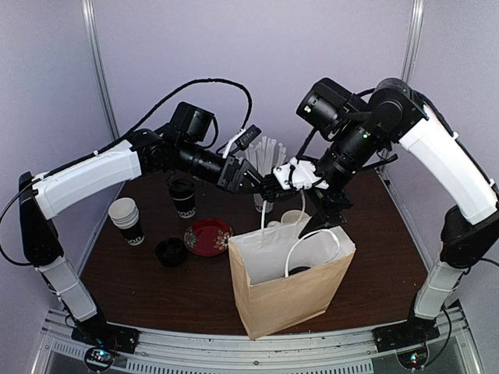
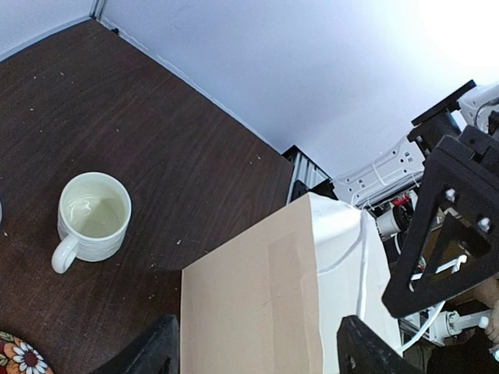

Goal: Pack the takeout coffee

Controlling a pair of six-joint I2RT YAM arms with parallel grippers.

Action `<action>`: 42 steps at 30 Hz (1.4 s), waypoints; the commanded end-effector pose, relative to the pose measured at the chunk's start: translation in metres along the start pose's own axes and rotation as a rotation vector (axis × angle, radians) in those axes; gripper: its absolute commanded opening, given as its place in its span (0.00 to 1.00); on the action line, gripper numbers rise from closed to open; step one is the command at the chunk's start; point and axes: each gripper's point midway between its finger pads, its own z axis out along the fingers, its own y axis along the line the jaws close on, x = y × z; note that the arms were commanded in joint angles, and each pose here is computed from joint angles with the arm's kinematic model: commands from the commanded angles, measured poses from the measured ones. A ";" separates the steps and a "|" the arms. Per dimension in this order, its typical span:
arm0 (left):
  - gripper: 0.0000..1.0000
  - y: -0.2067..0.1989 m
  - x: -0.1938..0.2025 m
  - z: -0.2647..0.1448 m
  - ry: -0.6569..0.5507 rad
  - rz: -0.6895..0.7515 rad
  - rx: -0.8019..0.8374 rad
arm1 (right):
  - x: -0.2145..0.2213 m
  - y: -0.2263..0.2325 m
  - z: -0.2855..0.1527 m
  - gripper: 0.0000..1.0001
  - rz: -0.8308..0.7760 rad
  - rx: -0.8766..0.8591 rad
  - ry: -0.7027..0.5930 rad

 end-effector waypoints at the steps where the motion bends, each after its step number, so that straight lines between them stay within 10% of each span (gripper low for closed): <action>1: 0.75 -0.029 -0.018 -0.006 -0.067 0.070 0.062 | 0.009 0.022 -0.036 0.85 -0.012 -0.030 -0.032; 16: 0.77 -0.040 -0.034 -0.030 -0.170 0.120 -0.007 | 0.075 -0.013 -0.086 0.82 0.262 0.176 -0.066; 27: 0.76 -0.039 -0.006 0.007 -0.025 0.052 0.073 | 0.115 -0.028 -0.078 0.82 0.379 0.291 -0.026; 32: 0.51 -0.041 -0.004 0.018 0.009 0.039 0.108 | 0.120 -0.032 -0.075 0.82 0.395 0.305 -0.018; 37: 0.01 -0.038 -0.012 0.014 0.037 0.111 0.045 | 0.126 -0.038 -0.076 0.82 0.408 0.330 -0.003; 42: 0.00 -0.050 -0.028 -0.009 0.035 0.225 -0.026 | 0.133 -0.044 -0.076 0.82 0.432 0.358 0.000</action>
